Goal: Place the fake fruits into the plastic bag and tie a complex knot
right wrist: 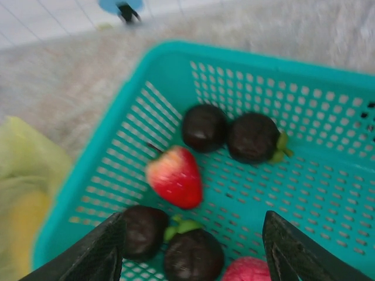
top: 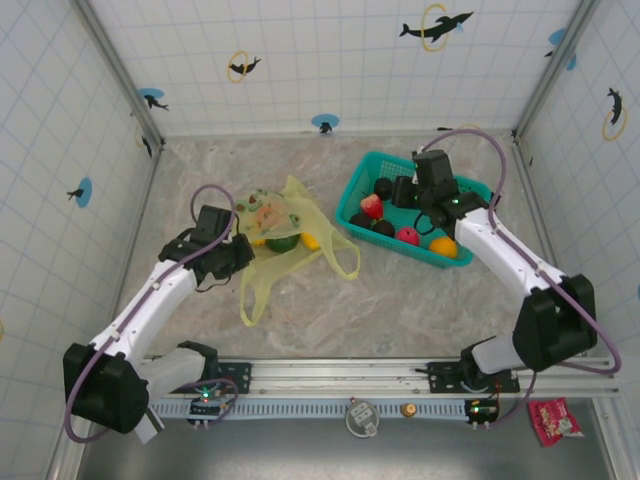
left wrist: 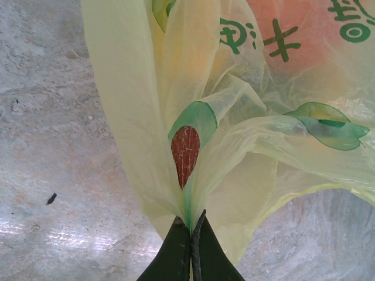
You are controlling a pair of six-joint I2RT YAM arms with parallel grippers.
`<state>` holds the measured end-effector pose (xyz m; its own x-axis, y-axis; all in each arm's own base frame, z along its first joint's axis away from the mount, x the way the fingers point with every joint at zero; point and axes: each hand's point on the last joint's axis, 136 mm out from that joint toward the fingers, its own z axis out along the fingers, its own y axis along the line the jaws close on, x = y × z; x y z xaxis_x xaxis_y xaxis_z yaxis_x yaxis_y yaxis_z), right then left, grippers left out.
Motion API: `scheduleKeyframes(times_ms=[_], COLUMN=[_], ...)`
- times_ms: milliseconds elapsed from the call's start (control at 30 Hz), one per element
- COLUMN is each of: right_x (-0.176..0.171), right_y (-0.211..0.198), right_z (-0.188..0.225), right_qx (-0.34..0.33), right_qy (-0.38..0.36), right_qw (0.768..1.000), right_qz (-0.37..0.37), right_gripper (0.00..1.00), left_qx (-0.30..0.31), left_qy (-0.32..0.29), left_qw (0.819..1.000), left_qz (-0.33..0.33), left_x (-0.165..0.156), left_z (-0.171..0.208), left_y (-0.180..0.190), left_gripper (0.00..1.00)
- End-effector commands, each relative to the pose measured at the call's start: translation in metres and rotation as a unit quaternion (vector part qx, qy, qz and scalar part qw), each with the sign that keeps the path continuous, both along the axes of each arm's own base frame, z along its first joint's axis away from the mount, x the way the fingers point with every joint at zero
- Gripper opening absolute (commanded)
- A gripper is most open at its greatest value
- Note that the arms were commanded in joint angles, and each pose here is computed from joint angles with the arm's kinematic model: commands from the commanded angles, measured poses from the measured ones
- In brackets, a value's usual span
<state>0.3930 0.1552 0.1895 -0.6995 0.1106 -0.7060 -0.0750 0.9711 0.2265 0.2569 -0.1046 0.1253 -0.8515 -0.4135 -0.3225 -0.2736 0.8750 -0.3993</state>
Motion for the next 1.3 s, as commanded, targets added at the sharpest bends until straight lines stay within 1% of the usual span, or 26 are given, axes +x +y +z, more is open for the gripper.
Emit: scheduleKeyframes(times_ms=[0, 133, 233, 333, 467, 567, 867, 1100, 1267], right_x=[0.007, 0.024, 0.038, 0.054, 0.073, 0.084, 0.098, 0.108, 0.112], right_y=[0.01, 0.027, 0.036, 0.03, 0.015, 0.003, -0.015, -0.025, -0.028], right_z=[-0.023, -0.044, -0.062, -0.073, -0.075, -0.08, -0.115, -0.141, -0.15], right_qx=[-0.004, 0.008, -0.001, -0.015, -0.05, -0.068, -0.072, -0.073, -0.064], right_qy=[0.041, 0.066, 0.087, 0.105, 0.085, 0.09, 0.128, 0.15, 0.158], right_qw=[0.999, 0.997, 0.995, 0.994, 0.995, 0.993, 0.988, 0.985, 0.984], right_qz=[0.018, 0.035, 0.046, 0.027, -0.009, -0.028, -0.046, -0.054, -0.053], right_gripper=[0.64, 0.67, 0.7, 0.72, 0.72, 0.71, 0.69, 0.72, 0.73], left_qx=[-0.01, -0.006, -0.001, 0.004, 0.007, 0.007, 0.007, 0.009, 0.006], left_qy=[-0.016, -0.019, -0.022, -0.024, -0.026, -0.026, -0.026, -0.019, -0.018], left_qw=[1.0, 1.0, 1.0, 1.0, 1.0, 1.0, 1.0, 1.0, 1.0], left_qz=[-0.008, -0.008, -0.007, -0.006, -0.006, -0.006, -0.007, -0.008, -0.008], left_x=[0.008, 0.009, 0.01, 0.01, 0.01, 0.01, 0.011, 0.012, 0.014], left_z=[0.013, 0.015, 0.017, 0.019, 0.02, 0.021, 0.023, 0.019, 0.019], left_y=[-0.006, -0.005, -0.003, -0.001, 0.0, 0.0, -0.001, -0.001, -0.003], left_gripper=[0.0, 0.0, 0.0, 0.0, 0.0, 0.0, 0.0, 0.0, 0.0])
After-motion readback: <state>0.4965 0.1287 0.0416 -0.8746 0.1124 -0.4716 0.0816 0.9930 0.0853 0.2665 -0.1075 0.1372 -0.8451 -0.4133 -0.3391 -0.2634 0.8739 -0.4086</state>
